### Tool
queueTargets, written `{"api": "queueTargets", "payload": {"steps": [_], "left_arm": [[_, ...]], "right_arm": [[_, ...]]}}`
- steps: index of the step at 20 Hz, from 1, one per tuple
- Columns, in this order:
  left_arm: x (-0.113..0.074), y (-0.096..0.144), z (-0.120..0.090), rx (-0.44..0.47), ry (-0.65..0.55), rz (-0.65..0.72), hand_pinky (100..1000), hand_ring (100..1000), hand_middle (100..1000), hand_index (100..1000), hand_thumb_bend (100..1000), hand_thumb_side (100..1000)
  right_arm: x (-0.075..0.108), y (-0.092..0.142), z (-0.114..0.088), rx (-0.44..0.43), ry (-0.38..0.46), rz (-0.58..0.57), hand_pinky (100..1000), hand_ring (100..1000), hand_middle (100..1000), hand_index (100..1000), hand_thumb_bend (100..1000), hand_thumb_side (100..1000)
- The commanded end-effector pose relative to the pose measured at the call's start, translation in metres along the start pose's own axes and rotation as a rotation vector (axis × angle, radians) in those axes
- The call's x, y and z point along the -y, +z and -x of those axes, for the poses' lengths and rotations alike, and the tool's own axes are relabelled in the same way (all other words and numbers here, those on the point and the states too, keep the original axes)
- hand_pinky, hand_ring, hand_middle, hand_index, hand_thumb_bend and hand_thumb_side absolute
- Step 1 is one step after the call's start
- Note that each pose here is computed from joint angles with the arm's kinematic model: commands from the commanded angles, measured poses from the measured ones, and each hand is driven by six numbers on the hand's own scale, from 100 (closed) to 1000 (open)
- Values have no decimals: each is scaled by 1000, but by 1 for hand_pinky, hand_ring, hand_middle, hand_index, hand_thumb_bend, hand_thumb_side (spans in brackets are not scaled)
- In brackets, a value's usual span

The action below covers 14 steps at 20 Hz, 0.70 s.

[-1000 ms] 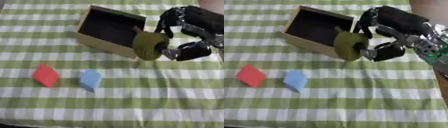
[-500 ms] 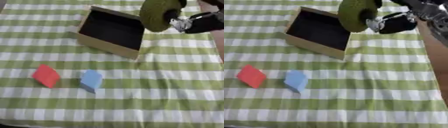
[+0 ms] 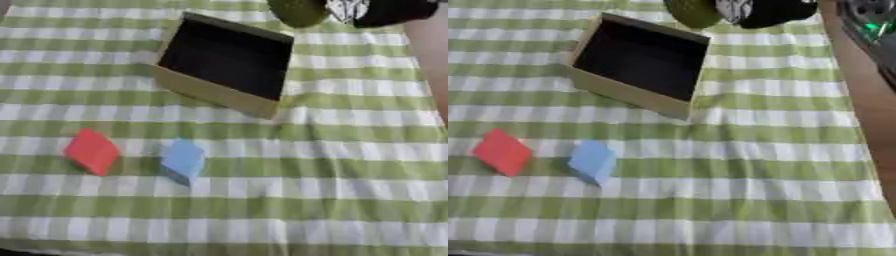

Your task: Pick up objects on the table and place them in the box.

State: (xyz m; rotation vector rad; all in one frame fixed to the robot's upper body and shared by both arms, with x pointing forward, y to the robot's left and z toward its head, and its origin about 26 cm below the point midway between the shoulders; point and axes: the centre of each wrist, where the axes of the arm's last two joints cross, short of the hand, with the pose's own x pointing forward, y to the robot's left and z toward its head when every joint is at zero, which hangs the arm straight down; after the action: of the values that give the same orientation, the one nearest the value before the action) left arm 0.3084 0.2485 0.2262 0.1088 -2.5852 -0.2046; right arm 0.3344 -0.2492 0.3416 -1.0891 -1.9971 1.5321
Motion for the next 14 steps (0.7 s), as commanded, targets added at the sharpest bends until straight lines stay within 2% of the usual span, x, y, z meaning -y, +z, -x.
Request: {"api": "queueTargets", "payload": {"steps": [1, 5, 9, 14], "left_arm": [[0, -8, -7, 37, 0, 16, 820, 764, 781, 916, 247, 650], [1, -10, -8, 49, 6, 17, 820, 764, 781, 916, 246, 650], [1, -11, -8, 51, 7, 14, 821, 765, 782, 916, 244, 653], [2, -13, -9, 57, 11, 15, 821, 765, 783, 916, 242, 655]], "right_arm": [[-6, -13, 13, -31, 28, -18, 813, 686, 341, 646, 100, 246], [-32, -25, 32, -71, 14, -56, 812, 695, 344, 649, 100, 248], [-57, -25, 48, -103, 5, -93, 812, 703, 349, 652, 100, 254], [-74, -24, 58, -114, 16, -126, 812, 709, 362, 659, 100, 263]]}}
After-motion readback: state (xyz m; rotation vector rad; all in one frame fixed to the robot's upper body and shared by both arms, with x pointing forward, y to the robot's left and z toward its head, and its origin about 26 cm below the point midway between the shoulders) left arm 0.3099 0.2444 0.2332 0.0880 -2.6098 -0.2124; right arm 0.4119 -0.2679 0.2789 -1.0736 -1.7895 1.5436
